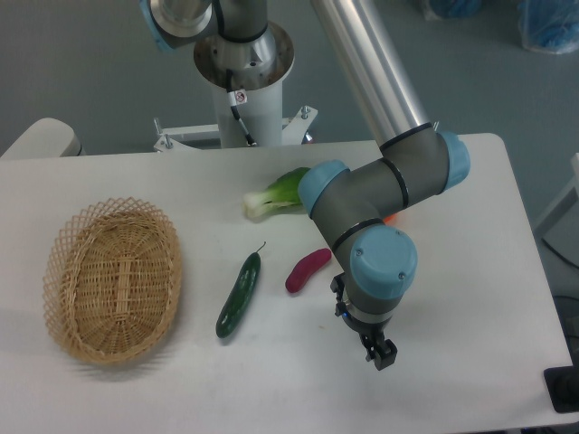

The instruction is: Pick up the cucumber from the table

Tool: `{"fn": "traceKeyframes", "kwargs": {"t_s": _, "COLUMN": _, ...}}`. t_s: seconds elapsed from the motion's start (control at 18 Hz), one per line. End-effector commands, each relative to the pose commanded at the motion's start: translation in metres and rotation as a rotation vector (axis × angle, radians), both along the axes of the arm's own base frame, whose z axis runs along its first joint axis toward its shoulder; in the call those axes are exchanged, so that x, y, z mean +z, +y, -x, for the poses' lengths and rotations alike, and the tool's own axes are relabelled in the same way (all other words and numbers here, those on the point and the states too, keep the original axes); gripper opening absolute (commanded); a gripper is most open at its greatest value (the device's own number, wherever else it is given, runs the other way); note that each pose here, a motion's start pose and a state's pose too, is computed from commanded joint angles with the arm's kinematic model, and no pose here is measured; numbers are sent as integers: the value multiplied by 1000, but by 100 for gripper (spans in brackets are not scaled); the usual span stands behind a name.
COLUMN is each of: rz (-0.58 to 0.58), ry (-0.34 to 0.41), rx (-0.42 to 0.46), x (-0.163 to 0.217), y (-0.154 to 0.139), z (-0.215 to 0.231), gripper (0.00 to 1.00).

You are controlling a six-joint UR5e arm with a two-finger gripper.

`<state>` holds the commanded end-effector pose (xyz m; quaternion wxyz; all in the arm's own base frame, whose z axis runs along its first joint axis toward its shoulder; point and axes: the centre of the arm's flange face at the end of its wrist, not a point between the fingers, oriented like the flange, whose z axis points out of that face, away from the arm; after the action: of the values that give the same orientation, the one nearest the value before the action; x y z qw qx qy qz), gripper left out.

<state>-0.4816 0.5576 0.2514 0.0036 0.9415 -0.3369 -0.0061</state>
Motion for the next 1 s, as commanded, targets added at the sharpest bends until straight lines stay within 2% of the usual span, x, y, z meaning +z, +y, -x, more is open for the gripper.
{"fn": "traceKeyframes", "kwargs": {"t_s": 0.56, "rz": 4, "ry": -3, "rx": 5, "x": -2, "y": 0, "z": -2, "gripper": 100}}
{"fn": "traceKeyframes", "kwargs": {"t_s": 0.72, "rz": -36, "ry": 24, "rx": 166, "x": 2, "y": -1, "z": -16, "gripper": 100}}
{"fn": "traceKeyframes", "kwargs": {"t_s": 1.0, "rz": -41, "ry": -14, "rx": 165, "x": -1, "y": -11, "z": -62, "gripper": 100}}
